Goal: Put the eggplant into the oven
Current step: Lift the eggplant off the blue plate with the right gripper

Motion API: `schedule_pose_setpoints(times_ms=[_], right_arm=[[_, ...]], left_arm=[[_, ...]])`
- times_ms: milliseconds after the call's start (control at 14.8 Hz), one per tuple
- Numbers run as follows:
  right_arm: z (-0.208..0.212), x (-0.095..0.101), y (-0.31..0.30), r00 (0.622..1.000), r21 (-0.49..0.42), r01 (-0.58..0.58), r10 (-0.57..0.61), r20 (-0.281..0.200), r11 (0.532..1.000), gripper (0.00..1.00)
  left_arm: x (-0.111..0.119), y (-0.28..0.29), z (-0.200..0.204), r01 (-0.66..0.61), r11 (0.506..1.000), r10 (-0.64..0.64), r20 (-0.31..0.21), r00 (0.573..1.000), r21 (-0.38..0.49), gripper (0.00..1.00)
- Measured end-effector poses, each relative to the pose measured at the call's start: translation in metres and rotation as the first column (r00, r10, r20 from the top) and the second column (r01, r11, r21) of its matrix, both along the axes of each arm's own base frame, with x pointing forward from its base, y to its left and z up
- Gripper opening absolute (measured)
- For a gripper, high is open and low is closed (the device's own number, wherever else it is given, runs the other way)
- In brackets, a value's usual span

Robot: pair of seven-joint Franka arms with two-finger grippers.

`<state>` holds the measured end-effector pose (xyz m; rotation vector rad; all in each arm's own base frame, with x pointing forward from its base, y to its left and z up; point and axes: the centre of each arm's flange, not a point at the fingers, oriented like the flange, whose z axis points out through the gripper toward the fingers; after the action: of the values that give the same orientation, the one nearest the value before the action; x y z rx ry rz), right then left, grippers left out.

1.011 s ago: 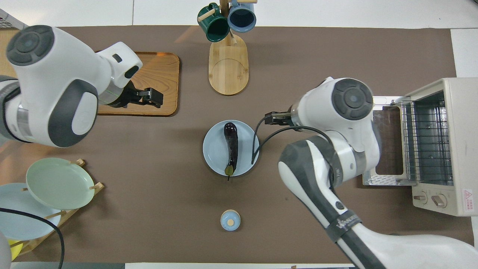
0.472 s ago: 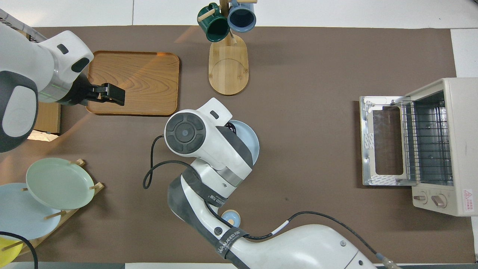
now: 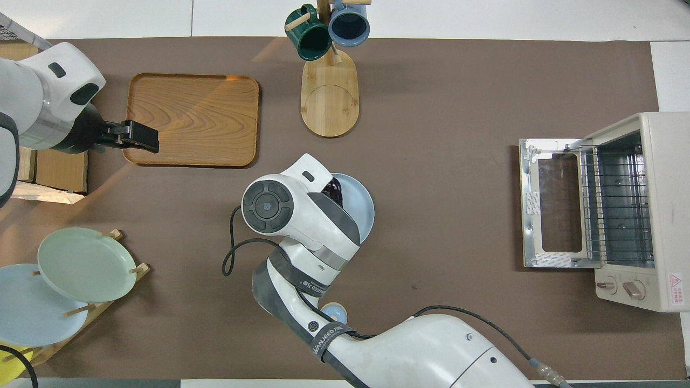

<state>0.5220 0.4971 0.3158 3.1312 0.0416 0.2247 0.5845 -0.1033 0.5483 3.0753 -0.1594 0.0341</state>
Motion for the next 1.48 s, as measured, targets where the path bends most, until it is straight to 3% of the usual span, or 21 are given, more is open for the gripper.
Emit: schedule_pose_setpoints(times_ms=[404,742,809,1079,1213,1483], right_arm=[[-0.012,-0.013,0.007,1.000,-0.002,-0.021,0.021,-0.006,1.000,0.76],[-0.019,-0.021,0.009,0.999,-0.012,-0.028,0.028,-0.016,1.000,0.59],[-0.020,-0.022,0.008,0.999,-0.014,-0.028,0.028,-0.019,1.000,0.52],[-0.017,-0.027,0.010,0.999,-0.019,-0.035,0.034,-0.020,0.999,0.05],[-0.009,-0.029,0.009,0.999,-0.033,-0.040,0.040,-0.020,0.999,0.04],[-0.005,-0.026,-0.001,0.995,-0.156,-0.102,0.101,-0.015,0.982,0.04]], left_arm=[[-0.001,-0.001,0.000,0.002,1.000,-0.002,-0.006,1.000,0.001,1.00],[-0.004,0.001,0.002,0.003,1.000,-0.003,-0.016,1.000,0.010,1.00],[-0.004,0.003,0.003,0.002,1.000,-0.002,-0.016,1.000,0.019,1.00],[-0.006,0.008,0.005,-0.003,1.000,0.004,-0.016,1.000,0.030,1.00],[-0.007,0.009,0.005,-0.003,1.000,0.004,-0.023,1.000,0.031,1.00],[-0.016,0.010,0.011,0.000,0.999,0.002,-0.055,0.998,0.039,1.00]])
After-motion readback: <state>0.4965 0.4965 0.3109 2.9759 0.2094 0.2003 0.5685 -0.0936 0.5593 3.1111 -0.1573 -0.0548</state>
